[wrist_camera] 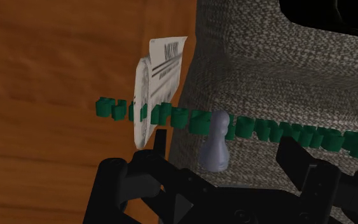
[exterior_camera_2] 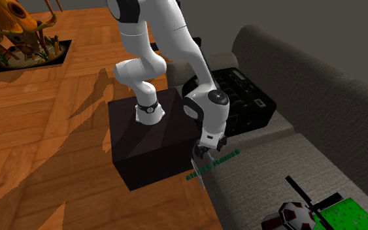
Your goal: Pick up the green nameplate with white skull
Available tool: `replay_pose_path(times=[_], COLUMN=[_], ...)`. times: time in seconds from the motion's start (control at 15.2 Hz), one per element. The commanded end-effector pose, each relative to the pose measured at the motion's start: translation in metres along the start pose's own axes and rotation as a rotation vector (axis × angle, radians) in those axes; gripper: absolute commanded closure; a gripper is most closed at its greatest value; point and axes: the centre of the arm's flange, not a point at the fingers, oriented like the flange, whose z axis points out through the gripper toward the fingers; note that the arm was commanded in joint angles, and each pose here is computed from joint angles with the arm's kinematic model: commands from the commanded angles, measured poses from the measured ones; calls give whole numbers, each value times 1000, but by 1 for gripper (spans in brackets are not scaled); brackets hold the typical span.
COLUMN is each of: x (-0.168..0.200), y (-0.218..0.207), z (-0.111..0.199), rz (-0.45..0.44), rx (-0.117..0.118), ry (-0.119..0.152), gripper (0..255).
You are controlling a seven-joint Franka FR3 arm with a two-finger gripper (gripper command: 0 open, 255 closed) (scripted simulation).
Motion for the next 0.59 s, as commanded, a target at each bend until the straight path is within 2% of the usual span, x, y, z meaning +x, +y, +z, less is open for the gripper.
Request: replay_pose_path(times=[0.0,0.2,0.26,0.53], x=[0,-1,-1,-1], y=[0,0,0,0], z=[11,19,19,19], rz=[0,0,0,0], rx=[0,0,0,0], ry=[1,0,0,0], gripper=[0,0,255,255])
